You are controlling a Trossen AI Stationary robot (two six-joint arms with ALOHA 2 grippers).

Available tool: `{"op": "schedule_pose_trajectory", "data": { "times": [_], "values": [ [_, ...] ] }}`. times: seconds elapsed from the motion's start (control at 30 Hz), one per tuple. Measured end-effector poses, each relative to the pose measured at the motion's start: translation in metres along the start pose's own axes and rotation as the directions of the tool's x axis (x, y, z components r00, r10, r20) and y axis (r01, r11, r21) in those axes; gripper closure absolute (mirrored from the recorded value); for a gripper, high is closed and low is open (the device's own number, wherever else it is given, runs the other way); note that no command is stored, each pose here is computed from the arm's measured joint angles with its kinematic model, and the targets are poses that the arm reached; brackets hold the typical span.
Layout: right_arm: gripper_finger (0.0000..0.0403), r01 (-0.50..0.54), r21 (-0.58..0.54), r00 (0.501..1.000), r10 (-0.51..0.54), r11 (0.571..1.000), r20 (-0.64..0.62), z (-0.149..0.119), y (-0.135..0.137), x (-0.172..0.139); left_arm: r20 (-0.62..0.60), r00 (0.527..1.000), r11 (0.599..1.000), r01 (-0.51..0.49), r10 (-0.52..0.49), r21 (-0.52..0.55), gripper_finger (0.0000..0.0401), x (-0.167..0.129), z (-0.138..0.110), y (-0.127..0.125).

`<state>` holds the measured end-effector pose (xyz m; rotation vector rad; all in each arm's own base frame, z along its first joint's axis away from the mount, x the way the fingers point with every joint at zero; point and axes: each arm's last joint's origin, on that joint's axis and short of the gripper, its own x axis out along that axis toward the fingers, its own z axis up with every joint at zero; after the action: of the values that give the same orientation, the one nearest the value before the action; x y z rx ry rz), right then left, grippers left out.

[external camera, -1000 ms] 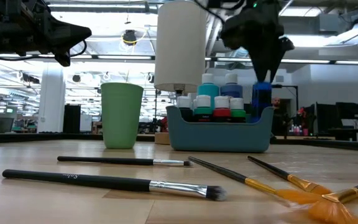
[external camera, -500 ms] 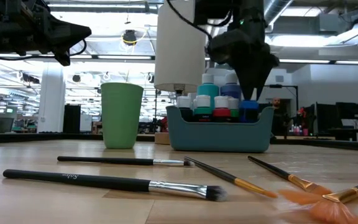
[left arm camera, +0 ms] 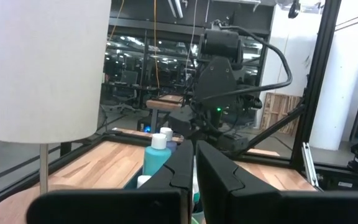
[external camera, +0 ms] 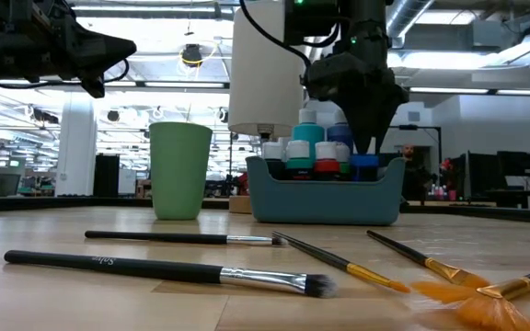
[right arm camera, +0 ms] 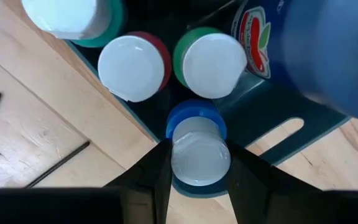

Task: Pick & Place Paint Supplies
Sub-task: Put the small blue paint bottle into the green bin

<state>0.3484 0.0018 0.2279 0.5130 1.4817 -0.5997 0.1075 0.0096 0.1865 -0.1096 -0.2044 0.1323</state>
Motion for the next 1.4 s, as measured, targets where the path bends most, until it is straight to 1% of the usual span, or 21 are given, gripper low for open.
{"op": "schedule_pose_trajectory", "data": {
  "times": [0.2,0.37,0.8,1.03,1.23,1.4],
  "values": [
    [0.0278,0.012,0.000,1.000,-0.012,1.000,0.016,0.001,0.000,0.000,-0.001,1.000,1.000,0.000,0.000,0.000,0.0393,0.000,0.000,0.000],
    [0.0279,0.000,0.002,1.000,0.000,1.000,0.031,0.002,0.001,0.000,0.001,1.000,1.000,0.001,-0.001,0.000,0.0393,0.000,0.000,0.000],
    [0.0277,0.001,0.004,1.000,-0.001,1.000,0.029,0.002,0.001,0.000,0.011,1.000,1.000,0.001,-0.001,-0.001,0.0393,0.000,0.001,0.000],
    [0.0274,0.023,-0.009,1.000,-0.023,1.000,0.004,0.006,0.006,0.013,0.016,1.000,1.000,0.002,-0.002,-0.001,0.0393,0.000,0.002,0.000],
    [0.0274,0.012,-0.019,1.000,-0.011,1.000,0.021,0.005,0.005,0.010,0.012,1.000,1.000,0.002,-0.002,-0.001,0.0393,0.001,0.001,0.000],
    [0.0263,0.010,-0.018,1.000,-0.009,1.000,0.020,0.005,0.005,0.010,0.008,1.000,1.000,0.001,-0.001,-0.001,0.0393,0.001,0.001,0.000]
  ]
}}
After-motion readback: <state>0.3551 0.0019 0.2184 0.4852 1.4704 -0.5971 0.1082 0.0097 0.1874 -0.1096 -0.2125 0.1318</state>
